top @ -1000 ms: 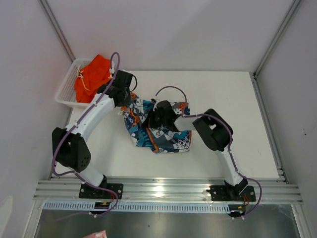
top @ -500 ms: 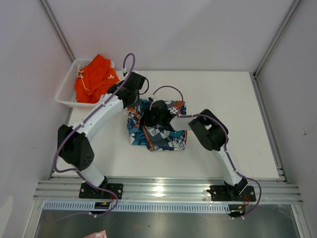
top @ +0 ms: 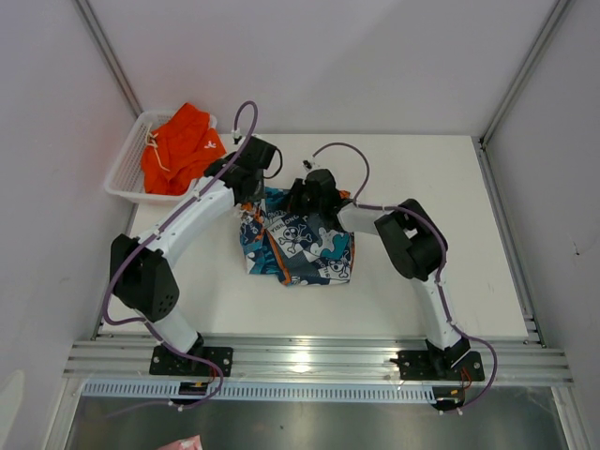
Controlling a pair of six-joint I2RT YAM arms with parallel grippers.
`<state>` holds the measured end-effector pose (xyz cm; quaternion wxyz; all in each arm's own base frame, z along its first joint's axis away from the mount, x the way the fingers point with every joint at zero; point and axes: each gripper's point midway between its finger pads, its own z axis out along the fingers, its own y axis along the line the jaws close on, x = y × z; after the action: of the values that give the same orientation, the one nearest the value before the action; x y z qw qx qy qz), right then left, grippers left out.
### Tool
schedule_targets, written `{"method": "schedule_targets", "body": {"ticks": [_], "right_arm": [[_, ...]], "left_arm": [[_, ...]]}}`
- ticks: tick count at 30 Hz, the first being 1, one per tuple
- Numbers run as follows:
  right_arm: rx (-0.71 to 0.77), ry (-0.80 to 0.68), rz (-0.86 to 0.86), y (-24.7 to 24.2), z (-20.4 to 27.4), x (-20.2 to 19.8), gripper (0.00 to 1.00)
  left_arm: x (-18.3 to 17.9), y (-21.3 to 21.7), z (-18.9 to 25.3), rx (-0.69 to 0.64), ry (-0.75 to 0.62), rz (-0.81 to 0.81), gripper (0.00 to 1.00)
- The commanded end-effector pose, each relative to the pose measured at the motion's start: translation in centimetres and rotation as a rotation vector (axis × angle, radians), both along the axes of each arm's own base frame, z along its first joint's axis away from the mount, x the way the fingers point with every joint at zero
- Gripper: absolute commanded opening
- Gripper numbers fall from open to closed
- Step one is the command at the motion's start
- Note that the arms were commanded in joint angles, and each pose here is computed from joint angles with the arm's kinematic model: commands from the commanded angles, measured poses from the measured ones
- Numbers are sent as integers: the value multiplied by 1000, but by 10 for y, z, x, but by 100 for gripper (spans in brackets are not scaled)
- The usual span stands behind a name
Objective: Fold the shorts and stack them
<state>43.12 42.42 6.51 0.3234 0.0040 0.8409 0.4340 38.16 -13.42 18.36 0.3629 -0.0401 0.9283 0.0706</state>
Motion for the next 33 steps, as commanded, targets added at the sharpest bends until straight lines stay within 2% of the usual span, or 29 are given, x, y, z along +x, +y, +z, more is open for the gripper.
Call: {"method": "schedule_targets", "body": {"ticks": [1,7,14,15,21,26,28,29,31,32,33], "right_arm": [[48,-57,-4,15,24,19,0],[95,-77,-18,28,21,39,0],[12,-52,-122,33,-26,63,0],[-6,-33,-126,35,-41,62,0],[-8,-30,-189,54,-43,63,0],[66,-50,-178,44,-8,65,0],[124,-100,-180,34,35,68,1],[139,-112,-185,22,48,73,3],[138,-107,-205,-2,53,70,4],[171,-150,-224,-21,88,74,5],[148,-129,-237,-37,77,68,5]], "left_arm": [[4,3,22,7,-55,-8,0],[2,-4,20,16,-54,-24,0],[0,-9,22,43,-64,-36,0],[-1,-11,22,51,-68,-48,0],[-2,-49,33,58,-142,-189,0],[3,-47,30,89,-141,-158,0],[4,-44,18,122,-95,-139,0],[10,-48,26,109,-111,-134,0],[11,-52,13,120,-63,-131,0],[17,-58,23,90,-81,-123,0],[16,-60,19,92,-60,-129,0]]}}
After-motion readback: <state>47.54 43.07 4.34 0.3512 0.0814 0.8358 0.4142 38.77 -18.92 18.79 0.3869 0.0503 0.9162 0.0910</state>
